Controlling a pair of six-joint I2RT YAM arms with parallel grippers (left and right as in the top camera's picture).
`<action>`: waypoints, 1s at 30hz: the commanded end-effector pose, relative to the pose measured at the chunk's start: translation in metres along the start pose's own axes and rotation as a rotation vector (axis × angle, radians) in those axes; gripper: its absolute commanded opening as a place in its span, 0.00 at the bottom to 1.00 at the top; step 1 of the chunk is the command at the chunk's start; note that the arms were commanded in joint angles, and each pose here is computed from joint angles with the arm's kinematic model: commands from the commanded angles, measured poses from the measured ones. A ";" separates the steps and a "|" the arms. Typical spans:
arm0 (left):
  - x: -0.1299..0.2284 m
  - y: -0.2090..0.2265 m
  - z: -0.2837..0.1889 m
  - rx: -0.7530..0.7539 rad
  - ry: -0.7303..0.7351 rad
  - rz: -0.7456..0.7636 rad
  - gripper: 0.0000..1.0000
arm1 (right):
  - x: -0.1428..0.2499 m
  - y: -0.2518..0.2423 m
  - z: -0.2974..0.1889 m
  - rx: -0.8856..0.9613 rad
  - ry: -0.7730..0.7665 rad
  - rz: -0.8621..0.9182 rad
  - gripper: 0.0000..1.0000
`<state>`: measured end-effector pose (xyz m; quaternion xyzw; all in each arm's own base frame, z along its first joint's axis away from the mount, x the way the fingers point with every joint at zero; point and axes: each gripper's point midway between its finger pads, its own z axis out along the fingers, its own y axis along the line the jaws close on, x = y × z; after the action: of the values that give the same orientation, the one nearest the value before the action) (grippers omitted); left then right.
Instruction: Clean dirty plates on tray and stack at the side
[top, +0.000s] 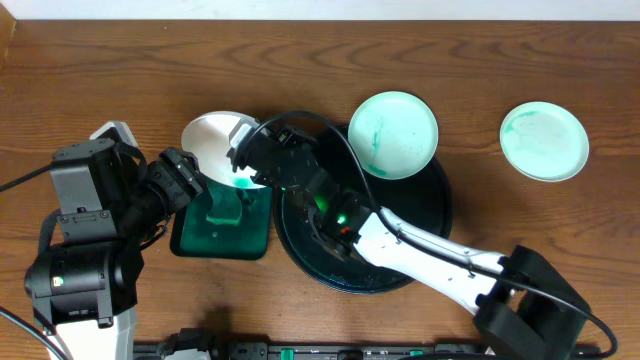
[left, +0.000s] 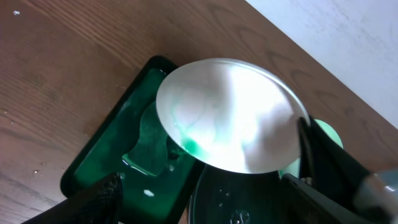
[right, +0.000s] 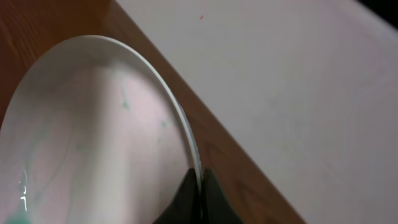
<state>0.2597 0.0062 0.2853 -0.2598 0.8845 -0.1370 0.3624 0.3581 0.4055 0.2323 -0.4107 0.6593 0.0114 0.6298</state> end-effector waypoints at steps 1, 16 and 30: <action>-0.002 -0.002 -0.003 0.009 -0.005 0.000 0.80 | -0.035 -0.026 -0.019 0.081 -0.058 -0.013 0.01; -0.002 -0.002 -0.003 0.010 -0.005 0.000 0.80 | -0.058 -0.022 -0.031 0.085 -0.117 -0.087 0.01; -0.002 -0.002 -0.003 0.009 -0.004 0.000 0.80 | -0.064 -0.023 -0.037 0.141 -0.112 -0.135 0.01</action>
<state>0.2598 0.0062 0.2852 -0.2598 0.8846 -0.1370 0.3622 0.3346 0.4066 0.2850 -0.4224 0.6006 -0.0508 0.6769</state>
